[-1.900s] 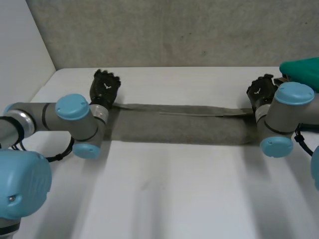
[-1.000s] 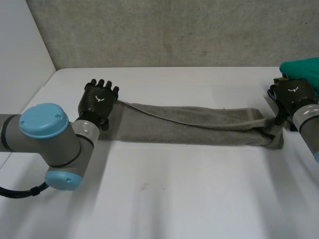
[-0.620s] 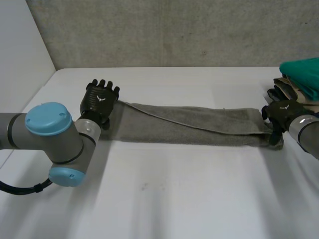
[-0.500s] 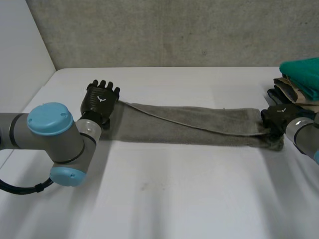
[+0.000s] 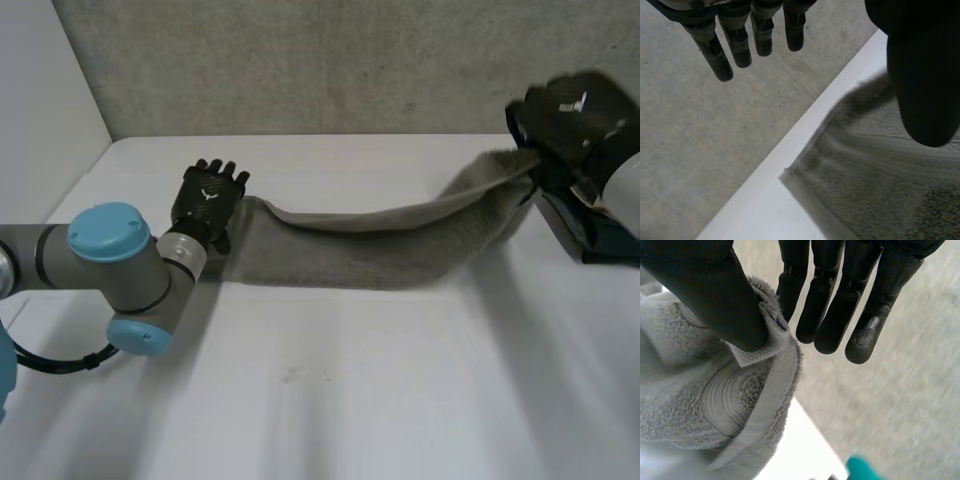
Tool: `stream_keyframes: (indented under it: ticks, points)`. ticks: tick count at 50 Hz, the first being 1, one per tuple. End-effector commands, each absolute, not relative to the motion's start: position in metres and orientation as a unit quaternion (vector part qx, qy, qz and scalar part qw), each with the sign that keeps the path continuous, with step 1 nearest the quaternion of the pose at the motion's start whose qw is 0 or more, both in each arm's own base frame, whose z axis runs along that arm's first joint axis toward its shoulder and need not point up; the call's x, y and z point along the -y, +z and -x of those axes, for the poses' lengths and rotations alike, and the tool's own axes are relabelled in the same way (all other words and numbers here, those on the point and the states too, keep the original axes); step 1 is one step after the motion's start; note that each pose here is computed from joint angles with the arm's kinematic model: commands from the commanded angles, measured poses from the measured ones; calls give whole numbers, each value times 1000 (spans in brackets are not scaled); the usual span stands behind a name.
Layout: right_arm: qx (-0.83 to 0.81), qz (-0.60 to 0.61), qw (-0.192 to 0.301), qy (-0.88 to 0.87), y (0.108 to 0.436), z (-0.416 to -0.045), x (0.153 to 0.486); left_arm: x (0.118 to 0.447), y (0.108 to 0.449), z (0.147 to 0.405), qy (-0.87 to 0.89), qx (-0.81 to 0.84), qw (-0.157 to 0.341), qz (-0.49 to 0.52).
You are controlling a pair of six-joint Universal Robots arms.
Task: Fold the laundry.
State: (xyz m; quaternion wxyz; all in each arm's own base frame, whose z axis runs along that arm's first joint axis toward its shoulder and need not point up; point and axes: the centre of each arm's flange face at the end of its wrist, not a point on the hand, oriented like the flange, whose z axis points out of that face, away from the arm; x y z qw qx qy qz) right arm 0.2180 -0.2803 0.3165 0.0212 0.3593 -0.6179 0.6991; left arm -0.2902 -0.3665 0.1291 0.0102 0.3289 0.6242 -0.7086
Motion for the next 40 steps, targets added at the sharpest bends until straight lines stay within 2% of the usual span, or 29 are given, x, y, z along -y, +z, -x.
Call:
stream_keyframes:
  ticks: [1, 9, 14, 20, 23, 26, 27, 32, 34, 35, 40]
  points:
    - [557, -363, 11, 747, 366, -222, 241, 370, 112, 296, -706, -624, -23, -334]
    - [508, -374, -12, 776, 400, -232, 200, 379, 114, 303, -727, -604, -28, -326]
    - [483, -379, -23, 789, 415, -234, 177, 378, 120, 316, -739, -592, -52, -318]
    - [478, -367, -13, 798, 422, -229, 176, 368, 113, 332, -731, -589, -76, -336]
    - [491, -371, -16, 788, 415, -230, 179, 371, 119, 328, -737, -591, -58, -323]
    - [518, -374, -14, 769, 401, -228, 191, 381, 128, 314, -745, -599, -21, -293]
    - [543, -375, -7, 751, 388, -226, 206, 389, 141, 299, -752, -601, 7, -272]
    - [616, -360, 20, 701, 356, -208, 249, 393, 181, 248, -759, -600, 67, -242]
    - [640, -354, 31, 681, 343, -199, 265, 383, 196, 239, -761, -595, 78, -249]
    - [648, -354, 34, 674, 338, -196, 269, 368, 209, 237, -763, -585, 83, -262]
    - [697, -369, 43, 613, 301, -194, 287, 323, 236, 232, -764, -563, 81, -304]
